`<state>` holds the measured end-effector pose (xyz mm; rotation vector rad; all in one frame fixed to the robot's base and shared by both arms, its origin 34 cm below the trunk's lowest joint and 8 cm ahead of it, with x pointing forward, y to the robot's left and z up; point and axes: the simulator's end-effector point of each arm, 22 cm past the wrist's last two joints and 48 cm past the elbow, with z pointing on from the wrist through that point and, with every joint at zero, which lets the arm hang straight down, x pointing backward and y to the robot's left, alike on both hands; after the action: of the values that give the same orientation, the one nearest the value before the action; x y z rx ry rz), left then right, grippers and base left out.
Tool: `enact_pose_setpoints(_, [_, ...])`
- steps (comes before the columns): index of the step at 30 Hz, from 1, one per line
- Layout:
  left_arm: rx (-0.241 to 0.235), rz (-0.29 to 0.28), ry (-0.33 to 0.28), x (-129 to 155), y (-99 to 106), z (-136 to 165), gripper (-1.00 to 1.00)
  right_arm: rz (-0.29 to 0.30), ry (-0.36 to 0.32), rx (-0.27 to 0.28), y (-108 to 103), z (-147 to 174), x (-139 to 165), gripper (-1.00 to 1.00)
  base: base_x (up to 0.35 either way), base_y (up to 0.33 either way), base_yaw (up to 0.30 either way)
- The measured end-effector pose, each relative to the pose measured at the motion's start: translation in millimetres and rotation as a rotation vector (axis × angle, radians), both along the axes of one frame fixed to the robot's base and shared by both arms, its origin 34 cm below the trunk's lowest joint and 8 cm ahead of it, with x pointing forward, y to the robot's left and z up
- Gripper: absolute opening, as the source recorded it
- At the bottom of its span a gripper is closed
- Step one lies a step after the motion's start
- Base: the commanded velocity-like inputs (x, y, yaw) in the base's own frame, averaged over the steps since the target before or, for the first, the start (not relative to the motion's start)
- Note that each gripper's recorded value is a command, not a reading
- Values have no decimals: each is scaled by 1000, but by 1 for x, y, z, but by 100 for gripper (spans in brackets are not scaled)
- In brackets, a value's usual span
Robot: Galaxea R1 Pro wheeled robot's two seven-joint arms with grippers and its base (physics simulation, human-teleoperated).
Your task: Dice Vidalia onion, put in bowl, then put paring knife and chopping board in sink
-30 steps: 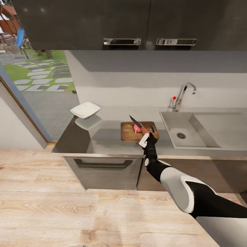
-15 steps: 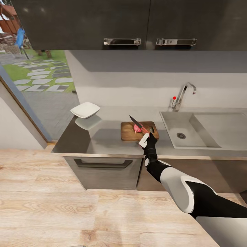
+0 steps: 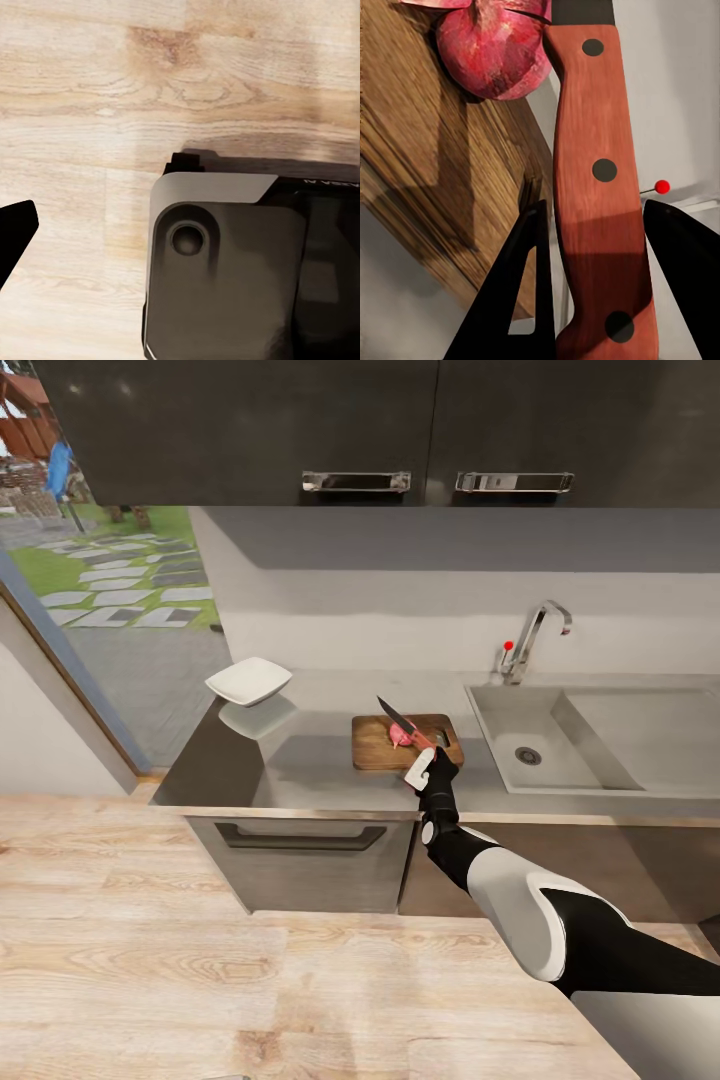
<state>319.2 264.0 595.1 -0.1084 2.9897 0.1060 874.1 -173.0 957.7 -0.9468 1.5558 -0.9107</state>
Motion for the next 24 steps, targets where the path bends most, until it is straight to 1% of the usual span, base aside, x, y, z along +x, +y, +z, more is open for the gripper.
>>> enact_pose_setpoints(24, [0,0,0,0,0,0,100,1,10,0,1,-4,-2,-100,0,0,0])
